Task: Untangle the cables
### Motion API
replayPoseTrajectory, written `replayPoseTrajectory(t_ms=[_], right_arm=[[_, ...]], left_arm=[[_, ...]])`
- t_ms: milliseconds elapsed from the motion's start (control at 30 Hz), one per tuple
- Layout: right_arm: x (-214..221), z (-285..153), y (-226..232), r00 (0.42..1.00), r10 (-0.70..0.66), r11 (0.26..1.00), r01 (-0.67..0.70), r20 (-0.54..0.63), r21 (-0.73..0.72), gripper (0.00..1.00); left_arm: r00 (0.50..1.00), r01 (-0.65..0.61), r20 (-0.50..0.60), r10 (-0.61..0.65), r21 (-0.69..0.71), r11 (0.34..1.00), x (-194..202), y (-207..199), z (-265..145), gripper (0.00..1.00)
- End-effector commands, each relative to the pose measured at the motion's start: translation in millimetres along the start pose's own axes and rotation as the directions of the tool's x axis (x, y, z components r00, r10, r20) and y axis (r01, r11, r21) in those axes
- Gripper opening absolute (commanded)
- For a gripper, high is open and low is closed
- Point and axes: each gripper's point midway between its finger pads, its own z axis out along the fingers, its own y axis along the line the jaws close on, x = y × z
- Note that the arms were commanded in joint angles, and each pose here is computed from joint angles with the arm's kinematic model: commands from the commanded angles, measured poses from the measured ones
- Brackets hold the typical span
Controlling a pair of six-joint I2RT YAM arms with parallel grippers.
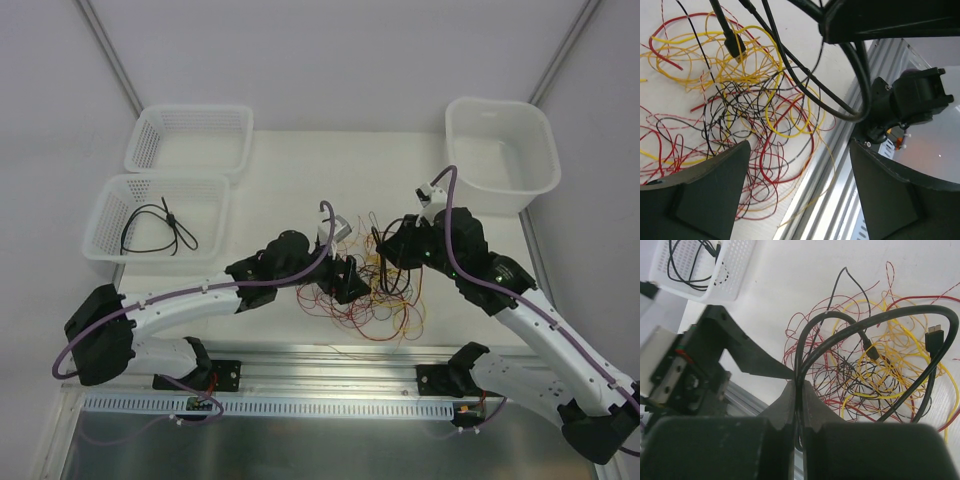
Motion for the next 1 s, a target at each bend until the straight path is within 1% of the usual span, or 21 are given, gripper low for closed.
replayPoseTrajectory(t_ms=[0,67,100,133,200,267,367,467,633,667,733,767,800,867,900,933,967], right_arm=[[-12.7,-11.7,17.4,0.998,0.015,0.997,-0.011,0.056,-0.076,0.01],[-9.7,-13.0,17.0,0.999,0.017,0.997,-0.013,0.048,-0.081,0.01],[-7.8,-13.6,18.0,0.999,0.018,0.996,-0.014,0.041,-0.087,0.01],[-7.2,-14.3,18.1,0.999,0.019,0.996,-0.015,0.042,-0.09,0.01],[-3.5,-14.3,17.0,0.999,0.024,0.996,-0.02,0.035,-0.091,0.02],[-3.3,-16.2,17.5,0.999,0.029,0.995,-0.025,0.041,-0.098,0.02],[-3.3,-18.1,17.9,0.998,0.031,0.994,-0.026,0.045,-0.102,0.02],[-4.5,-18.8,19.1,0.998,0.031,0.994,-0.026,0.047,-0.107,0.02],[-5.6,-19.0,24.5,0.998,0.041,0.991,-0.035,0.047,-0.132,0.02],[-5.8,-19.1,25.6,0.998,0.042,0.99,-0.036,0.046,-0.137,0.02],[-5.5,-19.0,26.6,0.998,0.045,0.989,-0.039,0.042,-0.143,0.02],[-4.9,-19.0,26.7,0.998,0.043,0.989,-0.037,0.041,-0.143,0.02],[-3.1,-18.8,25.6,0.998,0.045,0.99,-0.04,0.034,-0.139,0.02],[0.6,-18.3,22.2,0.999,0.045,0.991,-0.041,0.027,-0.128,0.02],[3.1,-18.6,20.4,0.999,0.045,0.992,-0.042,0.021,-0.123,0.02],[4.2,-19.3,19.7,0.999,0.044,0.992,-0.041,0.02,-0.122,0.02],[7.8,-18.5,17.1,0.999,0.044,0.992,-0.042,0.012,-0.115,0.02]], left_arm=[[0.989,-0.068,0.132,0.065,0.015,0.998,-25.6,-5.4,19.2,0.8],[0.985,-0.085,0.153,0.08,0.024,0.996,-30.5,-10.5,25.4,0.78],[0.983,-0.111,0.149,0.106,0.022,0.994,-28.2,-9.9,29.5,0.76],[0.976,-0.133,0.175,0.127,0.026,0.991,-34.2,-12.8,31.1,0.7],[0.963,-0.194,0.192,0.189,0.011,0.981,-33.0,-11.7,34.0,0.64],[0.946,-0.233,0.232,0.226,0.004,0.972,-38.3,-11.4,34.2,0.63],[0.925,-0.288,0.255,0.28,-0.006,0.958,-41.5,-9.9,35.5,0.62],[0.912,-0.332,0.26,0.316,0.016,0.943,-40.9,-14.9,39.1,0.63],[0.904,-0.362,0.247,0.347,0.017,0.932,-35.6,-16.3,48.1,0.61],[0.905,-0.365,0.243,0.35,0.017,0.931,-33.6,-15.5,50.9,0.56],[0.902,-0.365,0.252,0.352,0.006,0.931,-36.6,-14.3,52.5,0.5],[0.902,-0.364,0.25,0.352,0.002,0.931,-36.1,-13.8,53.6,0.44],[0.901,-0.363,0.256,0.352,-0.003,0.932,-37.8,-13.5,53.2,0.32],[0.897,-0.357,0.267,0.352,-0.029,0.934,-42.1,-10.6,50.8,0.19],[0.895,-0.356,0.273,0.353,-0.039,0.934,-44.1,-9.0,49.5,0.06],[0.895,-0.353,0.273,0.353,-0.049,0.934,-43.4,-7.2,48.7,0.0],[0.892,-0.348,0.282,0.353,-0.07,0.935,-47.2,-5.1,45.6,0.0]])
